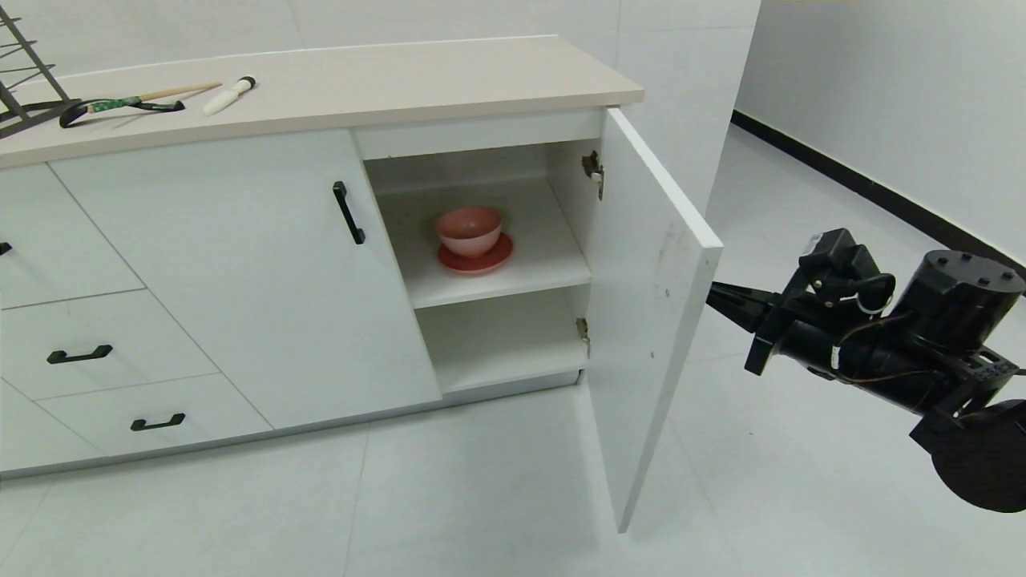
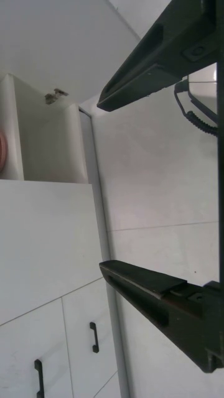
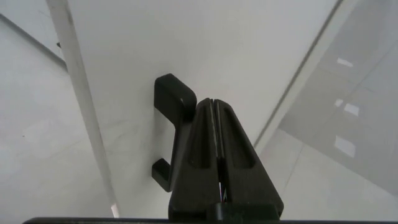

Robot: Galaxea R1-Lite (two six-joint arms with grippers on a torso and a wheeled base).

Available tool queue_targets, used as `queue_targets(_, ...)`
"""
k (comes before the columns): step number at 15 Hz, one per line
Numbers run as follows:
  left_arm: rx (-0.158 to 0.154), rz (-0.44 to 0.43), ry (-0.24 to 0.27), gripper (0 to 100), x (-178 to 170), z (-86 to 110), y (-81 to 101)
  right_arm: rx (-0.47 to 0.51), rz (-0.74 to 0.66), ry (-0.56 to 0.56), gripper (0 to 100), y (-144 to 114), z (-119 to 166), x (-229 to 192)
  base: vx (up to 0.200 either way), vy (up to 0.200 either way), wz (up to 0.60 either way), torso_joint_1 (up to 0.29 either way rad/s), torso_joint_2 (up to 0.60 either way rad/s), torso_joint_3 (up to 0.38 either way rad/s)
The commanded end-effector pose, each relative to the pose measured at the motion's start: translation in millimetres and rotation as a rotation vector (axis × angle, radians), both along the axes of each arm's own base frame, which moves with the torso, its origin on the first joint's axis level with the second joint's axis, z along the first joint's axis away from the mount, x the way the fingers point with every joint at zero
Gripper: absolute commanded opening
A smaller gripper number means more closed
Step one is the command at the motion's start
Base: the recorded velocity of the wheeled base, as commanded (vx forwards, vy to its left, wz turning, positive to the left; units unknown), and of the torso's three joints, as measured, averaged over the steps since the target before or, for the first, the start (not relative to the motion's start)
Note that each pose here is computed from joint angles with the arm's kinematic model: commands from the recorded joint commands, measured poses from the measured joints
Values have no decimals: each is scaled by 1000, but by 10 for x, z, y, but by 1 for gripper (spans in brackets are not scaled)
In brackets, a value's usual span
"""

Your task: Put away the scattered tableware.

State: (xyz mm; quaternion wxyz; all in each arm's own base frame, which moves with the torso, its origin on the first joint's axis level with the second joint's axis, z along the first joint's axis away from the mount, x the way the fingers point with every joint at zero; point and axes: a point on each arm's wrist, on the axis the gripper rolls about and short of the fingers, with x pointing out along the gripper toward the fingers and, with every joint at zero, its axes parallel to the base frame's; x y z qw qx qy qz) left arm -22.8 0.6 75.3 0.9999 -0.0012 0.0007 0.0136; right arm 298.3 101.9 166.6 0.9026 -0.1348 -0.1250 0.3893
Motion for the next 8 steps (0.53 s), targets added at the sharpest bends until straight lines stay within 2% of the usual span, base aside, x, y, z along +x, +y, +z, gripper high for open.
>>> queue_targets(1,-1,0,0,100,0,0,0,-3,34,13,0,138,-68,69,0,0,0,0,0,0)
queue_targets(8,-2,0,0,100,0,0,0,10,119,-15,0,471,-49,133,0,0,0,0,0,0)
